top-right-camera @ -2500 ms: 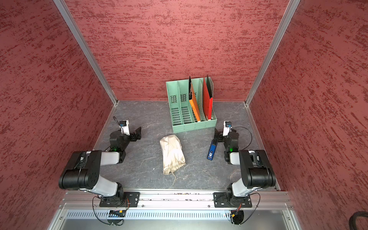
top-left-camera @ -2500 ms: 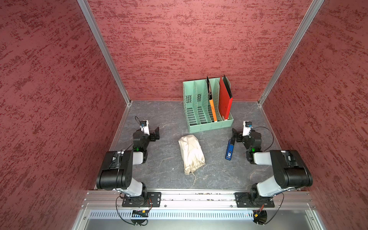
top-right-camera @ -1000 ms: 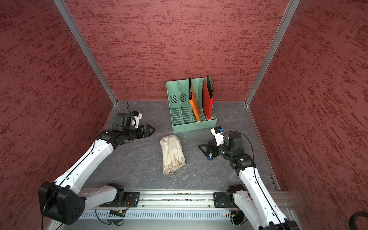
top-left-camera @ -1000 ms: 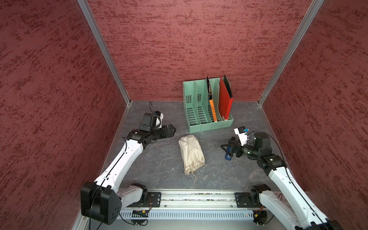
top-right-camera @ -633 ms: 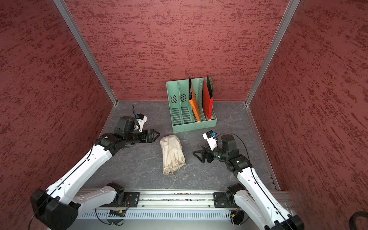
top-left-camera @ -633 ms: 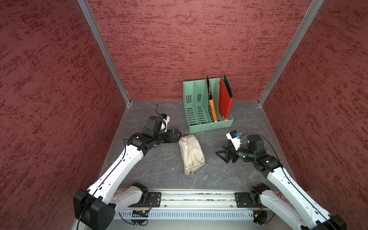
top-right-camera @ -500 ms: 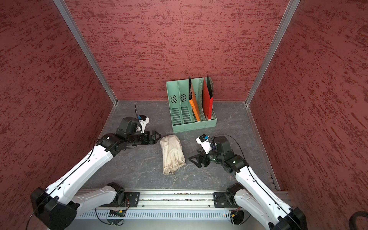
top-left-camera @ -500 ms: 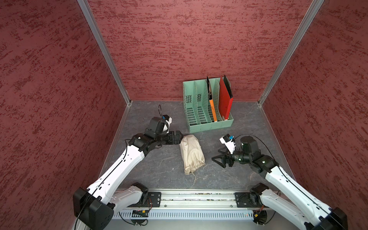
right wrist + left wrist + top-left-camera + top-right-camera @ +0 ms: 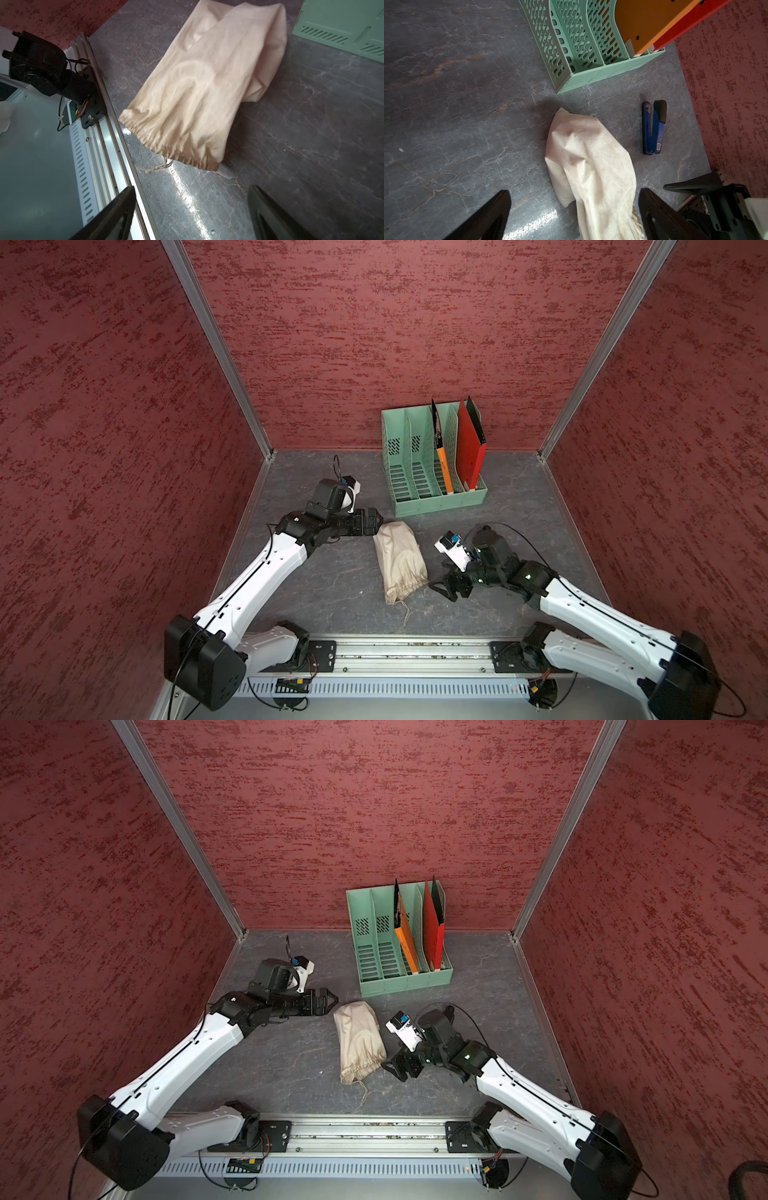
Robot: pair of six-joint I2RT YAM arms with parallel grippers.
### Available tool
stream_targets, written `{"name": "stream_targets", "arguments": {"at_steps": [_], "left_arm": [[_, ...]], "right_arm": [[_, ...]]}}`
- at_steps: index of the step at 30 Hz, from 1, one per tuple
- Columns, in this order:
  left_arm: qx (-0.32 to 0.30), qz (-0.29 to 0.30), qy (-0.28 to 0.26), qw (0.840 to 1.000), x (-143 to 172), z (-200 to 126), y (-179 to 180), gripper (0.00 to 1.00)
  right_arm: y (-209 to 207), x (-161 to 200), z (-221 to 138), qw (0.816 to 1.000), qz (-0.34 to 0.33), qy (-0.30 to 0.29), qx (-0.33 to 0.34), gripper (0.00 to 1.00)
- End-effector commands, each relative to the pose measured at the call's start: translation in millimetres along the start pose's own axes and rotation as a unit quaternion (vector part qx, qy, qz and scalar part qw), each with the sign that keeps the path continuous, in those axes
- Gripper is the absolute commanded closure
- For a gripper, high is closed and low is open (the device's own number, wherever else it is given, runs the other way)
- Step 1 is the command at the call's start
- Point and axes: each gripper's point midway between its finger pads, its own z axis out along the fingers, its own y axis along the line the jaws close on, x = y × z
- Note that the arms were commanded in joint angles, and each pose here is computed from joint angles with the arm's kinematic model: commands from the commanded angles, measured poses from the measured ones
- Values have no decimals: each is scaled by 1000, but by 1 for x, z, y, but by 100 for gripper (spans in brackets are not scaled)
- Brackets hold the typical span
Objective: Close the soil bag
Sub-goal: Adjust the soil bag at the center of the board.
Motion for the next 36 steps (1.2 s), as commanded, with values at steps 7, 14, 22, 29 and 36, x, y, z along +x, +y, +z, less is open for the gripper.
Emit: {"name": "stream_targets", "arguments": {"at_steps": [7,14,22,29,36], "left_arm": [[25,-8,-17,999,-11,1,2,0],[30,-21,-26,999,-11,7,8,0],[26,-25,-17,999,-4,6,11,0],[11,-25,-28,999,-5,-3,16,0],[1,-26,-29,999,-4,-6,19,0]], "right_arm": [[7,-21,20,998,-45,-17,42,14],[13,-15,42,996,-70,2,59,15],[-1,-25,50,992,-77,-30,97,14],[-5,-21,59,991,-86,-29,100,14],[-7,-32,62,989,-94,-44,108,17]]}}
